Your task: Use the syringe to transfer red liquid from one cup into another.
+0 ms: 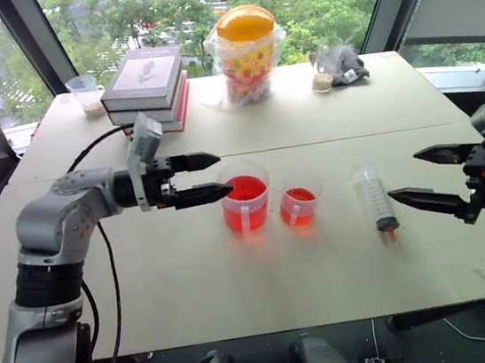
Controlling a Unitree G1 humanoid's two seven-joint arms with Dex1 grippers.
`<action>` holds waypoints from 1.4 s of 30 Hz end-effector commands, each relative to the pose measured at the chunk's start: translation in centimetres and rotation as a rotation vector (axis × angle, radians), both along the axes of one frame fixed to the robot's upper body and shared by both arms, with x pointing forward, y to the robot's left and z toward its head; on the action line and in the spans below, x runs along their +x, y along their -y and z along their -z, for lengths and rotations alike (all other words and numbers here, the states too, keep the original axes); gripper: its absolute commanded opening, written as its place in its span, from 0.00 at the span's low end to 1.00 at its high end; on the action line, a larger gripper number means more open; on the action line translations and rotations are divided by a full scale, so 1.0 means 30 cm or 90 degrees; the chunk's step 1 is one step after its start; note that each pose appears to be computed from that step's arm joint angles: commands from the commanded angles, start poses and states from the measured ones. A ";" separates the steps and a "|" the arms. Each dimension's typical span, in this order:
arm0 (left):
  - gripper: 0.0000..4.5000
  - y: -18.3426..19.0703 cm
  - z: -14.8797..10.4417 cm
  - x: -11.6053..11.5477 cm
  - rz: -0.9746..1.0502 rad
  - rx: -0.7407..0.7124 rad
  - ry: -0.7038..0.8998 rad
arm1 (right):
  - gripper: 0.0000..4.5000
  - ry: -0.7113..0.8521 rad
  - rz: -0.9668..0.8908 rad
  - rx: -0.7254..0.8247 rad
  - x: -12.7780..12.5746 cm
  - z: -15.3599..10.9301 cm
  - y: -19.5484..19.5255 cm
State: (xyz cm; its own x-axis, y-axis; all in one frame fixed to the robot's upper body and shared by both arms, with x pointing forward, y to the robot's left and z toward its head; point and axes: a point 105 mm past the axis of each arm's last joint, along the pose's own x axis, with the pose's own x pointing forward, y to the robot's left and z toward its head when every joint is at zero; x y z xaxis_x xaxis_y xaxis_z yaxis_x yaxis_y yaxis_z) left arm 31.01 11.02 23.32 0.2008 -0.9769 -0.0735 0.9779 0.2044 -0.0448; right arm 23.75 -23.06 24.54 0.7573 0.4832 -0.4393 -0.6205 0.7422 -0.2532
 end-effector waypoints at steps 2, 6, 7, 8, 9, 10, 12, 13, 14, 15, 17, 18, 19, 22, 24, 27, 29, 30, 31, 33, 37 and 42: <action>1.00 0.001 -0.044 -0.008 -0.010 -0.018 0.042 | 0.99 0.023 -0.011 -0.013 0.010 -0.022 -0.013; 1.00 0.017 -0.061 -0.013 0.002 -0.032 0.040 | 0.99 0.020 -0.010 -0.017 0.008 -0.020 -0.010; 1.00 0.017 -0.062 -0.012 0.003 -0.031 0.041 | 0.99 0.019 -0.009 -0.017 0.006 -0.020 -0.009; 1.00 0.018 -0.060 -0.009 0.002 -0.029 0.042 | 0.99 0.019 -0.007 -0.017 0.006 -0.019 -0.008; 1.00 0.019 -0.059 -0.006 0.001 -0.028 0.042 | 0.99 0.019 -0.005 -0.017 0.005 -0.016 -0.006; 1.00 0.021 -0.059 -0.004 0.001 -0.027 0.042 | 0.99 0.018 -0.002 -0.016 0.005 -0.014 -0.004; 1.00 0.024 -0.064 -0.007 0.006 -0.030 0.043 | 0.99 0.017 0.001 -0.016 0.001 -0.010 -0.004; 1.00 0.025 -0.066 -0.006 0.007 -0.031 0.043 | 0.99 0.017 0.003 -0.016 0.001 -0.009 -0.003; 1.00 0.027 -0.067 -0.006 0.008 -0.031 0.043 | 0.99 0.017 0.005 -0.016 0.001 -0.009 -0.002; 1.00 0.028 -0.068 -0.004 0.010 -0.032 0.043 | 0.99 0.017 0.006 -0.017 0.000 -0.010 -0.001; 1.00 0.031 -0.068 0.002 0.014 -0.032 0.045 | 0.99 0.016 0.008 -0.021 -0.001 -0.014 0.000; 1.00 0.033 -0.068 0.004 0.016 -0.032 0.045 | 0.99 0.016 0.009 -0.022 -0.003 -0.016 0.001; 1.00 0.037 -0.068 0.008 0.018 -0.032 0.047 | 0.99 0.016 0.011 -0.023 -0.003 -0.018 0.004; 1.00 0.051 -0.073 0.016 0.029 -0.035 0.053 | 0.99 0.009 0.016 -0.028 -0.006 -0.021 0.015; 1.00 0.059 -0.072 0.021 0.036 -0.037 0.053 | 0.99 -0.003 0.021 -0.033 -0.006 -0.018 0.026; 1.00 0.069 -0.064 0.025 0.047 -0.036 0.050 | 0.99 -0.023 0.029 -0.035 0.002 -0.012 0.038; 1.00 0.078 -0.062 0.026 0.057 -0.038 0.055 | 0.99 -0.035 0.026 -0.044 0.015 -0.003 0.042; 1.00 0.082 -0.062 0.027 0.061 -0.038 0.058 | 0.99 -0.042 0.028 -0.048 0.022 0.002 0.047; 1.00 0.083 -0.062 0.028 0.063 -0.038 0.061 | 0.99 -0.046 0.029 -0.051 0.027 0.005 0.049; 1.00 0.091 -0.062 0.036 0.064 -0.041 0.065 | 0.99 -0.089 0.053 -0.030 0.053 0.026 0.068; 1.00 0.112 -0.066 0.038 0.073 -0.048 0.075 | 0.99 -0.193 0.142 -0.002 0.118 0.083 0.127; 1.00 0.117 -0.057 0.045 0.072 -0.053 0.076 | 0.99 -0.268 0.253 0.027 0.224 0.136 0.174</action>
State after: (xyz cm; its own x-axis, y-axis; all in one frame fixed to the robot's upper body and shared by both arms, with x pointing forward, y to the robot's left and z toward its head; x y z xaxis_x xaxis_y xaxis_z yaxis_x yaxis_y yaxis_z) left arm 32.52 7.45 24.16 0.0969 -0.9952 0.0146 0.9952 0.0971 0.0146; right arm 29.84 -27.52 20.46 0.6465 0.2714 -0.7130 -0.3886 0.9214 -0.0015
